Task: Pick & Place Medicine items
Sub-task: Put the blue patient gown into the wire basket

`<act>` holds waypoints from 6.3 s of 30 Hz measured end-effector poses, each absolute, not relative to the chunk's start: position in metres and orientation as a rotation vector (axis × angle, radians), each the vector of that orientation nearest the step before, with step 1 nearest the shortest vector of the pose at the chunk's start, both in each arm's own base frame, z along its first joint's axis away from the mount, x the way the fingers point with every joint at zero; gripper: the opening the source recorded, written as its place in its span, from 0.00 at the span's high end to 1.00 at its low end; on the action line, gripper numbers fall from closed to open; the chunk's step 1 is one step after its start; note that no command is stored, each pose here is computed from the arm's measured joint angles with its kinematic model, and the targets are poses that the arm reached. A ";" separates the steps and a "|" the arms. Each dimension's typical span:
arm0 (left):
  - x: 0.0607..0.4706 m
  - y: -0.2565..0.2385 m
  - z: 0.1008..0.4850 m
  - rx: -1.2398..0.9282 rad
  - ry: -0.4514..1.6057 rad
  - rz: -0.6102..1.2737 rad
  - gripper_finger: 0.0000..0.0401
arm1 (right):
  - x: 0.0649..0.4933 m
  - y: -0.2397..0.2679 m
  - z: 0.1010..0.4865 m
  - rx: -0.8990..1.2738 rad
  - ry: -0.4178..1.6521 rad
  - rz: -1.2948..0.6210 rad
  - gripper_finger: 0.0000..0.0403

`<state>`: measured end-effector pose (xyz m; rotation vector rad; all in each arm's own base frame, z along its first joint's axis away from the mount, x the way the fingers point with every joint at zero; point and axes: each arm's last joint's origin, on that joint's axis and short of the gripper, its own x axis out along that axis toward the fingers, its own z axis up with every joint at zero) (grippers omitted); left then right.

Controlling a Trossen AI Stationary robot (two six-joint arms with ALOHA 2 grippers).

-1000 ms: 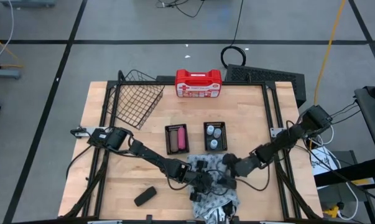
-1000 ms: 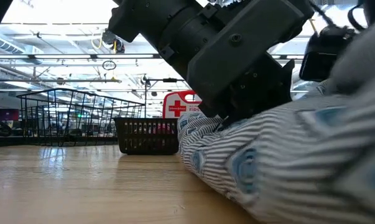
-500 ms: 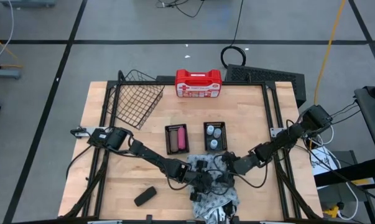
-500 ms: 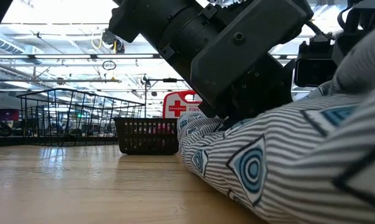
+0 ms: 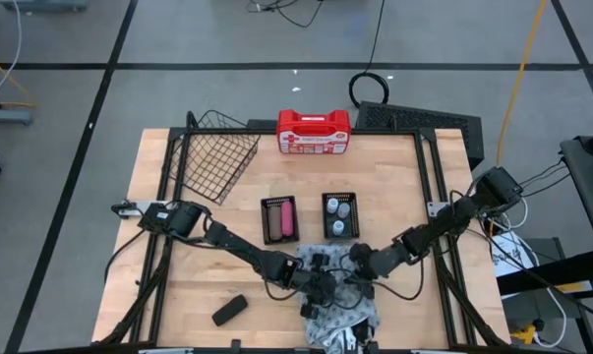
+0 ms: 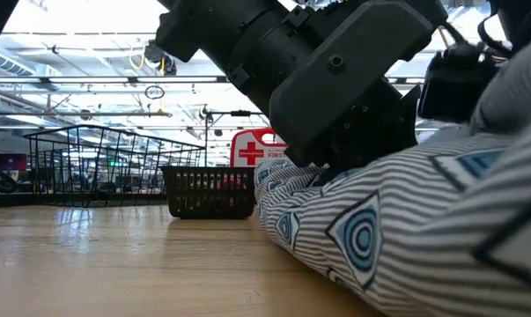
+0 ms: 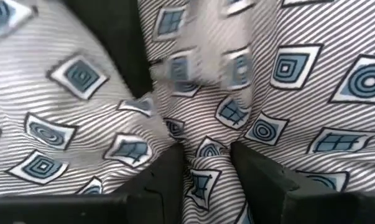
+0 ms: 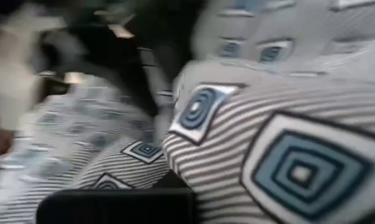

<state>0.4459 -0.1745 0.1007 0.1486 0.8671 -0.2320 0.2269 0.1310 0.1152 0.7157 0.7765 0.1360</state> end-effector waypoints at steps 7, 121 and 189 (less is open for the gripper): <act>0.437 -0.171 0.162 0.122 0.776 -0.213 0.64 | 0.233 0.139 0.139 0.754 0.627 0.359 0.98; 0.435 -0.172 0.092 -0.504 0.613 -0.260 0.64 | 0.192 0.106 0.214 0.605 0.553 0.534 0.32; 0.403 -0.189 0.074 -0.305 0.999 -0.597 0.64 | 0.177 0.043 0.124 1.110 0.679 0.366 0.17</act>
